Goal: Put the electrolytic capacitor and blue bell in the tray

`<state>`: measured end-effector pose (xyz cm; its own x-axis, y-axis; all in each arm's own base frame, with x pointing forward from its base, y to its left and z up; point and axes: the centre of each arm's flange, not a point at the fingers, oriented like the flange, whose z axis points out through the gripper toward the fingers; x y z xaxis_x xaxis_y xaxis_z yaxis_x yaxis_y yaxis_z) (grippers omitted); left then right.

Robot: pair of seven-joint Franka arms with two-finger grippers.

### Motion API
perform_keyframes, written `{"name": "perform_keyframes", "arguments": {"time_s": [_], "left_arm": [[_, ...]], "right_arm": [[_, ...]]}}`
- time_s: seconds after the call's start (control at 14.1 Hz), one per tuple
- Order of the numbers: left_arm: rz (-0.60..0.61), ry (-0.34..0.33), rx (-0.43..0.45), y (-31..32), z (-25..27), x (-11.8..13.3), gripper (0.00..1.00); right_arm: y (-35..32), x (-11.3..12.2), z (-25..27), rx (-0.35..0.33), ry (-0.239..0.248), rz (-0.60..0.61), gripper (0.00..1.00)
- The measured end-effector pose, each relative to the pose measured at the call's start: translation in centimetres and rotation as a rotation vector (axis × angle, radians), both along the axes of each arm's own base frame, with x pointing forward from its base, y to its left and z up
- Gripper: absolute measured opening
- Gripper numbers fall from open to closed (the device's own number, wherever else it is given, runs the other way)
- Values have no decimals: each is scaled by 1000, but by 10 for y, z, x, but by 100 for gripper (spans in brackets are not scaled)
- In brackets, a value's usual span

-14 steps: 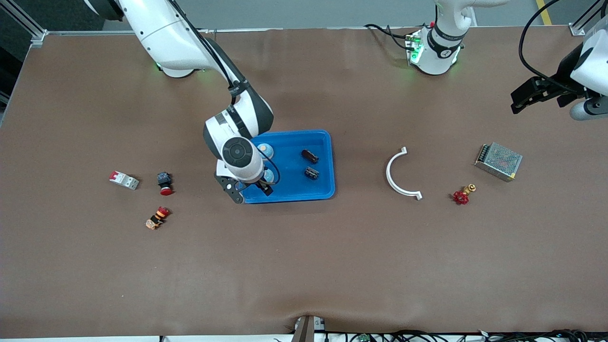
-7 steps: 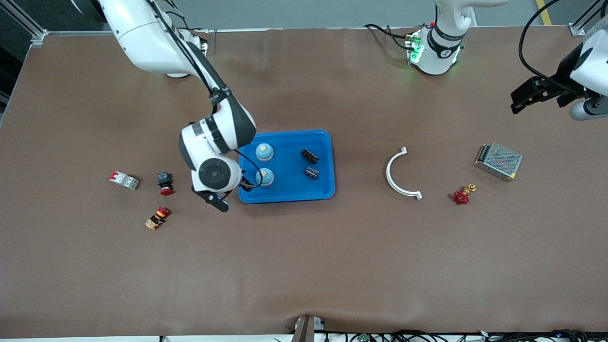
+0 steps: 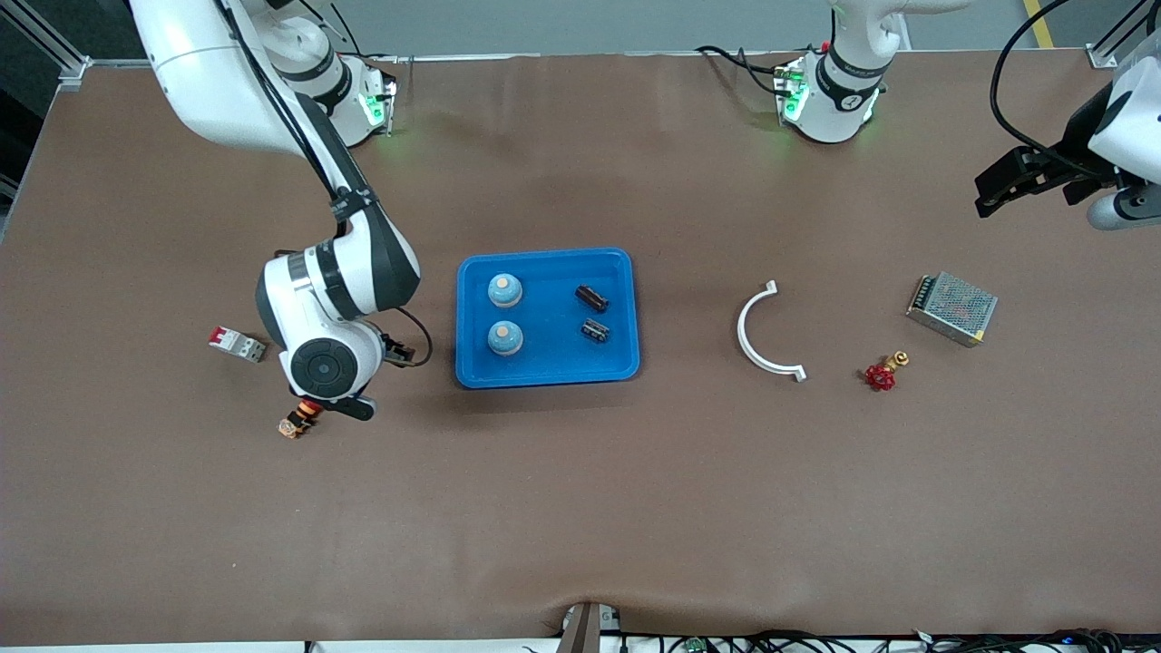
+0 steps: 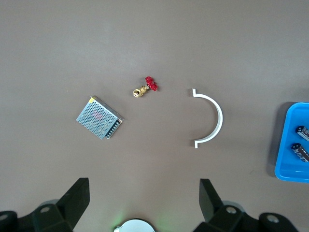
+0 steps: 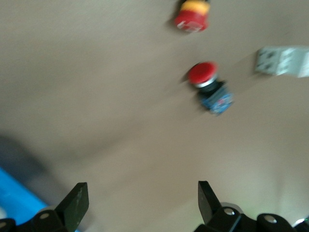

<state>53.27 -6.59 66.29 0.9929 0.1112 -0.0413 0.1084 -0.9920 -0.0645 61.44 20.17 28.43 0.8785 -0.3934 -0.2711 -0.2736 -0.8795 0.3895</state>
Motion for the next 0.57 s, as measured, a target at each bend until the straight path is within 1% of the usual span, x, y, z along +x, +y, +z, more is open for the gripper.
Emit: {"name": "perform_keyframes", "arguments": {"time_s": [0.14, 0.28, 0.43, 0.57], "left_arm": [[0, 0, 0, 0, 0, 0, 100], [0, 0, 0, 0, 0, 0, 100], [-1, 0, -1, -1, 0, 0, 100], [-1, 1, -9, -1, 0, 0, 100]], "right_arm": [[-4, 2, 11, -43, -25, 34, 100], [-11, 7, 17, -47, -37, 43, 100], [-34, 18, 30, -4, -38, 61, 100], [-70, 28, 61, 64, -50, 84, 100]]}}
